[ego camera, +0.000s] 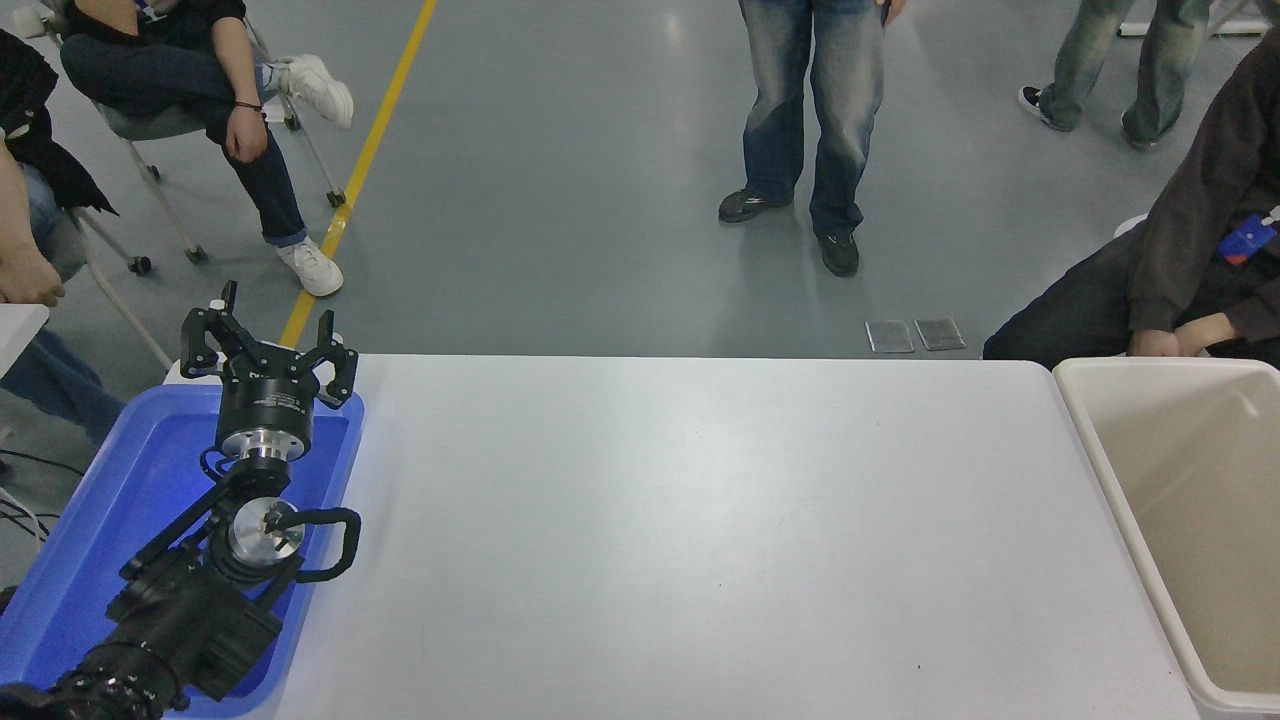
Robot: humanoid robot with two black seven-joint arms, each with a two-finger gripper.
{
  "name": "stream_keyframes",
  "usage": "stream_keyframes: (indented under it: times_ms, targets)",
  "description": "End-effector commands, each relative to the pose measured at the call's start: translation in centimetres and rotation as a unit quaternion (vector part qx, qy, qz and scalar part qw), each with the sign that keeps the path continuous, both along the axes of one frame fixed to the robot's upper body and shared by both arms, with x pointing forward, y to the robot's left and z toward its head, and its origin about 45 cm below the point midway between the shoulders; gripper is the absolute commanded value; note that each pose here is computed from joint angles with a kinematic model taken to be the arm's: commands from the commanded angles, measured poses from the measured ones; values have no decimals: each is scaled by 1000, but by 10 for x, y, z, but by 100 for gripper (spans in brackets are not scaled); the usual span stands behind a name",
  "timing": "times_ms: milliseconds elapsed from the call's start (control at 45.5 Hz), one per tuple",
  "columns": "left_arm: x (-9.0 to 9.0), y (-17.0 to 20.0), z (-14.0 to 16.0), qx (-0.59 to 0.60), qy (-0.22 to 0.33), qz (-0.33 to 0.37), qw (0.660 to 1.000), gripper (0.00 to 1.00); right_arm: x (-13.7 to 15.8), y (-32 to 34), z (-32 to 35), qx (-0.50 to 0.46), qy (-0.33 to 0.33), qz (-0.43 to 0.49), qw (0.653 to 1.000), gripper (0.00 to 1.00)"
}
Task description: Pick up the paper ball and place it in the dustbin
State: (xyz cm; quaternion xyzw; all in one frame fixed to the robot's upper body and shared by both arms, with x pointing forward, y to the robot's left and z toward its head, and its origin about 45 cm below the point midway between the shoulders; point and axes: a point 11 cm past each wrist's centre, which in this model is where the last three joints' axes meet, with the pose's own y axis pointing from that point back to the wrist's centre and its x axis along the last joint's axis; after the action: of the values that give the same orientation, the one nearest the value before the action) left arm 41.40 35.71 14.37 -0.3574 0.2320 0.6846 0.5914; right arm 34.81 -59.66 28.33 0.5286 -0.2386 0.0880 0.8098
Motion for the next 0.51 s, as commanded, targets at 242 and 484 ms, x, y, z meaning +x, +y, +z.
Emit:
stream_keyframes:
  times_ms: [242, 484]
  targets:
    - [0, 0, 0, 0, 0, 0, 1000, 99, -44, 28, -192, 27, -51, -28, 998, 0]
    - [1, 0, 1, 0, -1, 0, 1000, 99, -46, 52, -217, 44, -57, -23, 997, 0]
